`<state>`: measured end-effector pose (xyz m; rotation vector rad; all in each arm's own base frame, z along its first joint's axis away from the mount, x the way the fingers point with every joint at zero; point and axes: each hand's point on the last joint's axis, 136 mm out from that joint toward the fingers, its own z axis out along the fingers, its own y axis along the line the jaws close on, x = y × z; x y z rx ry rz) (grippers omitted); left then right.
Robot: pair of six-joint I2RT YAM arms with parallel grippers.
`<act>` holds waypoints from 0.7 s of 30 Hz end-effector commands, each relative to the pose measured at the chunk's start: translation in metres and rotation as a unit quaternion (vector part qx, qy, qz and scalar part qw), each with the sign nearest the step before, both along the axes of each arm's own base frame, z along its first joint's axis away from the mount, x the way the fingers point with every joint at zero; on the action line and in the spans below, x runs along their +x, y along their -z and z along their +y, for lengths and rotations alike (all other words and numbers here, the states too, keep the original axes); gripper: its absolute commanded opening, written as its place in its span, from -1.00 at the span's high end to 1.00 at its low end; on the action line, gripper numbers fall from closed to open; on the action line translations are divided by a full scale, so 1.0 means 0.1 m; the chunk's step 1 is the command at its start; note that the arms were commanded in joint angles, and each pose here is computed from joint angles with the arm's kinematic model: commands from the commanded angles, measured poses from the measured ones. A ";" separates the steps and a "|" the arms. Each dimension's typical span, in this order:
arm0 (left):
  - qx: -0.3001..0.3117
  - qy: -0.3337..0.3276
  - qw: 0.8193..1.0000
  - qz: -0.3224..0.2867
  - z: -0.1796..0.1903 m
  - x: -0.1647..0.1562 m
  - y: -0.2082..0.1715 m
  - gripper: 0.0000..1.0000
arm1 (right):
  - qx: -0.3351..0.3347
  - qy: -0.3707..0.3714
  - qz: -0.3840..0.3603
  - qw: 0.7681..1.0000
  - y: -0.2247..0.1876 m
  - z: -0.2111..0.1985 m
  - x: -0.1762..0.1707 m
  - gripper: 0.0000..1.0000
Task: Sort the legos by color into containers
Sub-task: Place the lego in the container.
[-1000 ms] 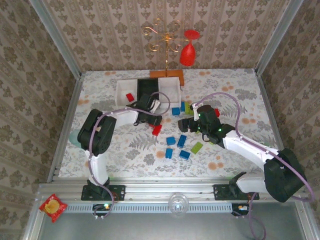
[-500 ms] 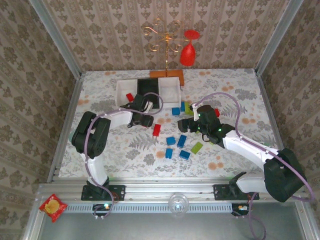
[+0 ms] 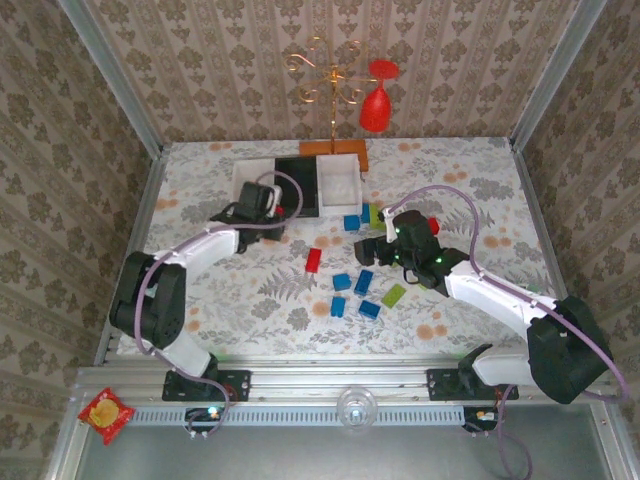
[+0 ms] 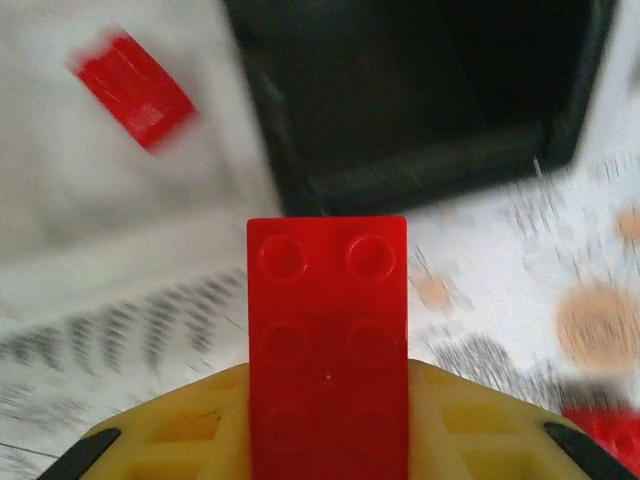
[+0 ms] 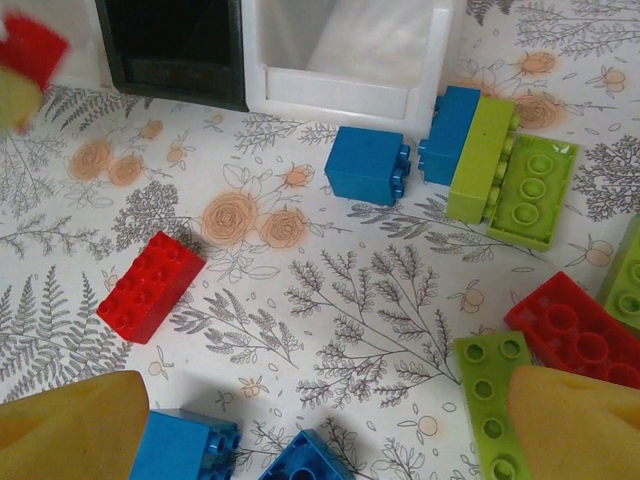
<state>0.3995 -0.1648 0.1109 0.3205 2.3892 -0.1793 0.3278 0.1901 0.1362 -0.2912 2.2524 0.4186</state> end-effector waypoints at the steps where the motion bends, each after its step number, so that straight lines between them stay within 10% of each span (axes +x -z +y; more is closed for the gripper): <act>1: -0.011 -0.060 0.997 -0.048 0.24 0.40 -0.27 0.36 | 0.011 -0.016 0.001 1.000 0.00 0.12 0.00 -0.88; 12: 0.047 -0.124 0.991 -0.025 0.65 1.16 -0.07 0.18 | 0.008 -0.024 0.000 1.000 -0.01 0.18 -0.03 -0.88; 21: 0.000 -0.093 0.992 -0.088 0.32 0.66 -0.67 -0.36 | -0.005 -0.028 0.007 1.000 0.05 0.21 -0.03 -0.87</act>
